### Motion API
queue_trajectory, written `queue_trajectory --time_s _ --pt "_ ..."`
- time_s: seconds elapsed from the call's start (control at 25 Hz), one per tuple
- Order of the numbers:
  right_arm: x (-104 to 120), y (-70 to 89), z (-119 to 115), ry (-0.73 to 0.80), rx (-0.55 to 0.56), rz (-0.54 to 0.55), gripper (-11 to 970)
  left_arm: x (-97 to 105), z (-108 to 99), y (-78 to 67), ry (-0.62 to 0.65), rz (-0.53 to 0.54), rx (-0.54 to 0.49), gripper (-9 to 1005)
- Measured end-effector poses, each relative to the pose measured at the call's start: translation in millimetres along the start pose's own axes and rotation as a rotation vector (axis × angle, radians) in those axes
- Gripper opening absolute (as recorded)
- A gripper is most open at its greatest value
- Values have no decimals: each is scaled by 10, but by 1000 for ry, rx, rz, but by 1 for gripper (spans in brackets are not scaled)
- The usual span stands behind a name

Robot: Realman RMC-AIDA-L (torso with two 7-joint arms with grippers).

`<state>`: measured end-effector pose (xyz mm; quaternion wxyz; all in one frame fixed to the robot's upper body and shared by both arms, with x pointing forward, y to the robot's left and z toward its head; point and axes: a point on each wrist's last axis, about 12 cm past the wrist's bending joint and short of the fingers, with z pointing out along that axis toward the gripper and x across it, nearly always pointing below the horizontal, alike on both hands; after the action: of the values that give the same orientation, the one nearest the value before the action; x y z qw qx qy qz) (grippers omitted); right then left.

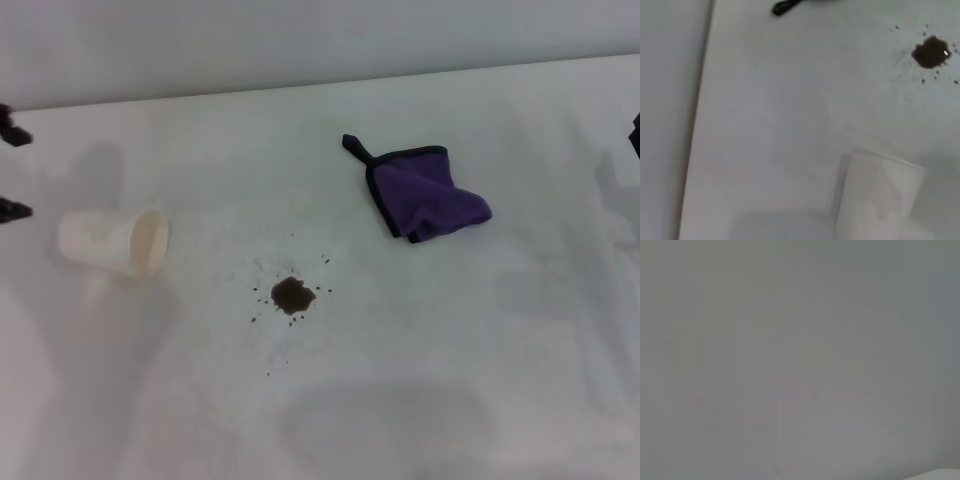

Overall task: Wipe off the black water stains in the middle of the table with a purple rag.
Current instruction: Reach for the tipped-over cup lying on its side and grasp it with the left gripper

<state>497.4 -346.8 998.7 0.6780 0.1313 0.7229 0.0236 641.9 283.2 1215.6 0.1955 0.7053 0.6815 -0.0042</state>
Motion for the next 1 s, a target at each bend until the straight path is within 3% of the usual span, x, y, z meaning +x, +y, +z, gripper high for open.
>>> queue_trajectory --time_s 0.24,0.6,1.0 --pt "25 27 26 19 16 23 715 -204 232 28 -33 105 31 871" --pt "12 -10 39 15 42 33 715 -245 422 30 18 150 59 871" --pt "4 -34 57 22 47 24 715 -331 795 -46 31 182 88 871"
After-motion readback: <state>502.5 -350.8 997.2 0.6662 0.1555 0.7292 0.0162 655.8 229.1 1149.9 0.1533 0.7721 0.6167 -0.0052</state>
